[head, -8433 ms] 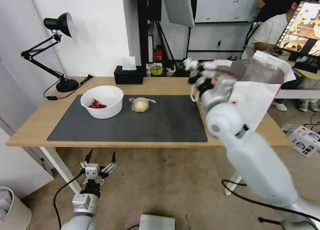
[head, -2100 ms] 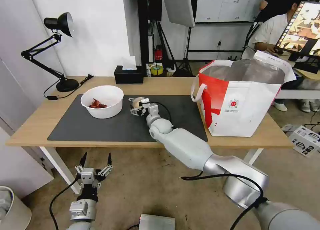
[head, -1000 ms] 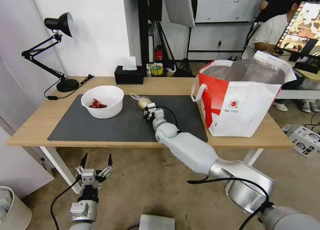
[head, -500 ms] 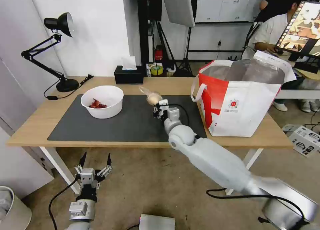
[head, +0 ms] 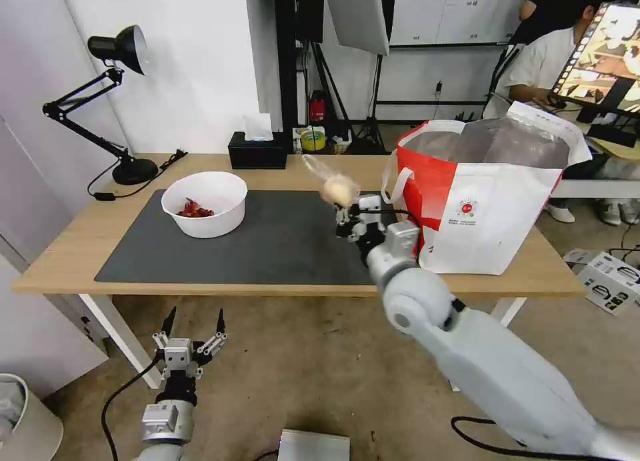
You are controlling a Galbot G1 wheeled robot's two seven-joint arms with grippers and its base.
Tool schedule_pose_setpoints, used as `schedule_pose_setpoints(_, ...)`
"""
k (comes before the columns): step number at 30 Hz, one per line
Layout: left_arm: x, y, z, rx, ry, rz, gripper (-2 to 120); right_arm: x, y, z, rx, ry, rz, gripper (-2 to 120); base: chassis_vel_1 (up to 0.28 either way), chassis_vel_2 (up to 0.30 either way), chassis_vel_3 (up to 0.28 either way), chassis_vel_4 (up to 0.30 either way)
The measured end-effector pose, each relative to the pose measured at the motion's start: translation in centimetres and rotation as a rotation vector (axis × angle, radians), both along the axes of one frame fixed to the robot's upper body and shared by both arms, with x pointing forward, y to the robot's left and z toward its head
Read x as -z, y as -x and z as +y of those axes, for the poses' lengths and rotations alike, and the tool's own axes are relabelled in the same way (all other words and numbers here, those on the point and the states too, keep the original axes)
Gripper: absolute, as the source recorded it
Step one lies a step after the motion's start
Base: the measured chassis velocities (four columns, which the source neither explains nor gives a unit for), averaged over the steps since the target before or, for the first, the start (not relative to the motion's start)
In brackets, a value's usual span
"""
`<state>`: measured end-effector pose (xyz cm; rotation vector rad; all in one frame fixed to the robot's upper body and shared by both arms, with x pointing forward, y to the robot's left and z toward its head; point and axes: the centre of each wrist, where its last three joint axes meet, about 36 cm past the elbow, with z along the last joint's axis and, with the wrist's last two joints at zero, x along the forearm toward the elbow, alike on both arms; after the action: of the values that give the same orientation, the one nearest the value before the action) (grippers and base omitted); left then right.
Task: Pick up the trash from the table and place it into the takeout bag.
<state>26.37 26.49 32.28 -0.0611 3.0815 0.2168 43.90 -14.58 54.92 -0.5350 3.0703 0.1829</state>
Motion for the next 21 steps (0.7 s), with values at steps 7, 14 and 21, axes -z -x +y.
schedule_pose_setpoints(7,0.1,0.1,-0.3,0.007,-0.004,0.004,100,-5.8,-2.0,-3.2,0.186,-0.084,-0.095,6,0.000,0.000,0.000,0.000)
schedule_pose_setpoints(14,0.2,0.4,-0.4,0.010,-0.006,0.010,100,-8.5,-6.0,-5.2,0.403,-0.124,-0.043,6,0.000,0.000,0.000,0.000)
schedule_pose_setpoints(21,0.2,0.6,-0.3,0.011,-0.008,0.005,100,-8.6,-8.3,-5.8,0.537,-0.118,0.044,6,0.000,0.000,0.000,0.000)
